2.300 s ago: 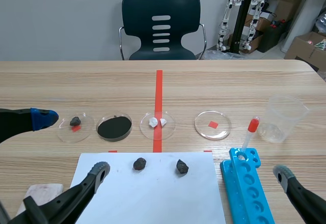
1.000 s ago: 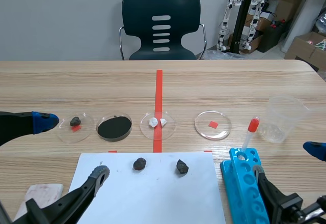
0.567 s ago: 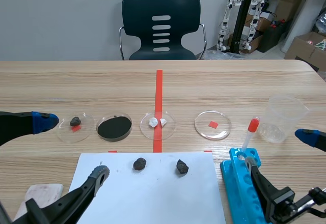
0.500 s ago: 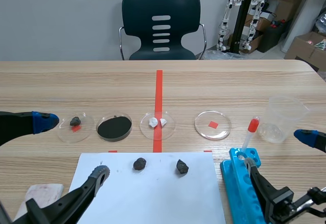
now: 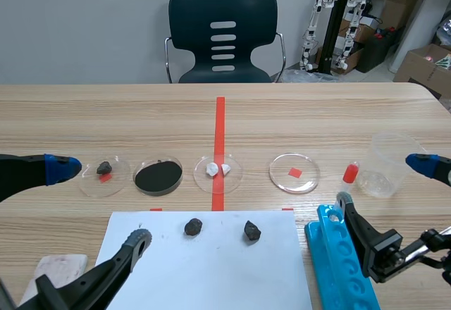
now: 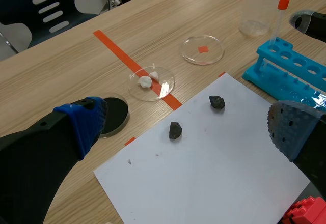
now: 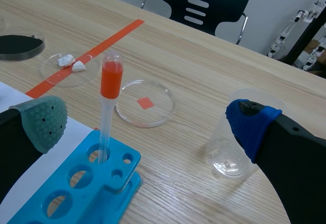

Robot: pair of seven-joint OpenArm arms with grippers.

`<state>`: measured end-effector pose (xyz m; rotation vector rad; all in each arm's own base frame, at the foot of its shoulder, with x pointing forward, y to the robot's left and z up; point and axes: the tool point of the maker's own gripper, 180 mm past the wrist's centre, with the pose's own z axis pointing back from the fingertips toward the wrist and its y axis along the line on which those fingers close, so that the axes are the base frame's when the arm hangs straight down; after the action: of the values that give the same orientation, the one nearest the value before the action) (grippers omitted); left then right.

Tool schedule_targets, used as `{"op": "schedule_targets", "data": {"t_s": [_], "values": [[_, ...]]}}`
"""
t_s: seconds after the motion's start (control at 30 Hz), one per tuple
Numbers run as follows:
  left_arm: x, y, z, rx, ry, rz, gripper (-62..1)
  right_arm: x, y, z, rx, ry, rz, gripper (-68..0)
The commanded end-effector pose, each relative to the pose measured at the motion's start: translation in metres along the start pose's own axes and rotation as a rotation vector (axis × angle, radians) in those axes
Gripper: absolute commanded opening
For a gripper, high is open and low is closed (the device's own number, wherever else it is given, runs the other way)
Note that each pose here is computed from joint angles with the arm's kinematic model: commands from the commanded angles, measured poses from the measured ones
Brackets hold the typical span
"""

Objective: Pick up the dropper by the top with the right hand

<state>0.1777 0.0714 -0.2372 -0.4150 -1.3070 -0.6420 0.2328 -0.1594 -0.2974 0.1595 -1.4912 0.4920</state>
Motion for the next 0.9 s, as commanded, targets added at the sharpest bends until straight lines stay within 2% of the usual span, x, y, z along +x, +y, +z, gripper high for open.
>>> {"op": "schedule_targets", "data": {"t_s": [0.0,0.3,0.47,0.63,0.87], "values": [[0.008,0.001,0.0,0.003,-0.03,0.001,1.4,0.017,-0.008,-0.007,-0.005,-0.056,0.024,-1.0],[0.007,0.001,0.0,0.003,-0.027,0.001,1.4,0.022,-0.012,-0.017,-0.004,-0.065,0.035,-1.0],[0.007,0.001,0.0,0.003,-0.027,0.001,1.4,0.02,-0.004,-0.027,0.022,-0.051,0.029,-1.0],[0.007,0.001,0.0,0.003,-0.027,0.001,1.4,0.023,0.004,-0.034,0.046,-0.063,0.022,-1.1],[0.007,0.001,0.0,0.003,-0.026,0.001,1.4,0.023,0.007,-0.035,0.053,-0.061,0.018,-1.1]]}}
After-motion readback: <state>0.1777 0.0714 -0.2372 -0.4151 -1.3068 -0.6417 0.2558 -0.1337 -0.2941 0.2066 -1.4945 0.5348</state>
